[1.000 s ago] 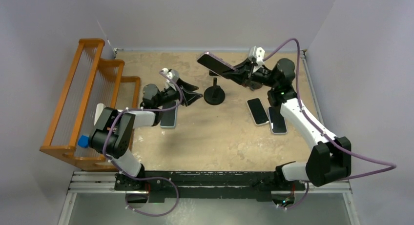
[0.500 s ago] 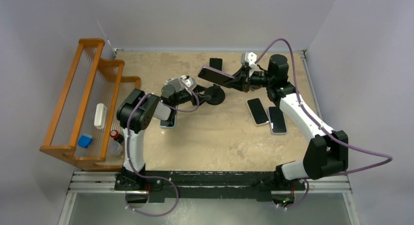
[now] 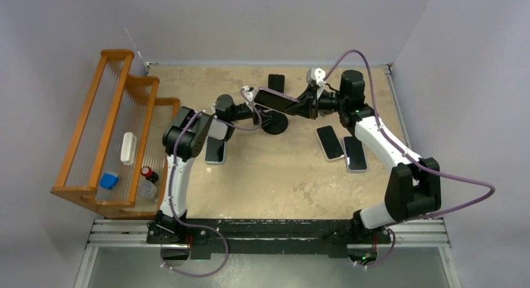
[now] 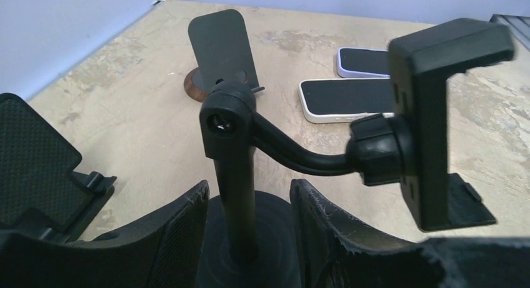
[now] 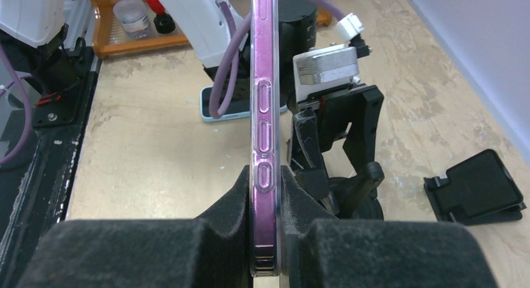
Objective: Place the phone on the phone stand
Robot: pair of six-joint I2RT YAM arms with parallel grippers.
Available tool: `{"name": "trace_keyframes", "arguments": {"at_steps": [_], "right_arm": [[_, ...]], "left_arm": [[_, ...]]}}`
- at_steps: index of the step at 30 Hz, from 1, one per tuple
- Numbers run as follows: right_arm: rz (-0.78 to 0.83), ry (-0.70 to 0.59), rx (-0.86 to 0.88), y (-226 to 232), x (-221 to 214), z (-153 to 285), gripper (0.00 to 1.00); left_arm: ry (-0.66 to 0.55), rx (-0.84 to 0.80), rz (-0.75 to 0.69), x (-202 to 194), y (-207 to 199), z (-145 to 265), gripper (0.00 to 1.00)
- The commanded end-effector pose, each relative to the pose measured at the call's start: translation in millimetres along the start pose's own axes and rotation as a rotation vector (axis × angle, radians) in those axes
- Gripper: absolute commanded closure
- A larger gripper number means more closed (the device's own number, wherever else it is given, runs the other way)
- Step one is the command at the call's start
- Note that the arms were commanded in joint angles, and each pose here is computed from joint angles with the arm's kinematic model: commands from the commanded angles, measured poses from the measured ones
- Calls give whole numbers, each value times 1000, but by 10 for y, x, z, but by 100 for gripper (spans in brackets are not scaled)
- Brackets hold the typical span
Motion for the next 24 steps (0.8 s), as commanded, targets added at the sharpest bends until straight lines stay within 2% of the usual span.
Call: {"name": "trace_keyframes", "arguments": {"at_steps": [1,5,6,11,20,24], "right_arm": [[93,-48,28,-42,203,19,100],[77,-38,30,-42,158,12,100],[71,-34,28,-42,139,11,100],[61,3,9,-69,24,8,100],[84,56,85,-145,-428,-75,100],[89,73,66,-218,-552,-110,100]], "left_arm": [[38,-71,42,-3,103,-76,51],[72,-92,82,-11,208,-142,53],[81,-101,93,-16,231,-158,57],[118,-161,151,-30,356,-161,100],[127,-220,172,44,524,70,100],[132,-237,176,16,522,94,100]]}}
Point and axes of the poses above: each gripper's point midway between its finger pads, its own z axis back along the fingers, its own y axis along the line the jaws close on, x = y × z, the point moved 10 cm from there along z, back along the fingers, and after that the axes turned 7 degrees about z, right-handed, at the moved point
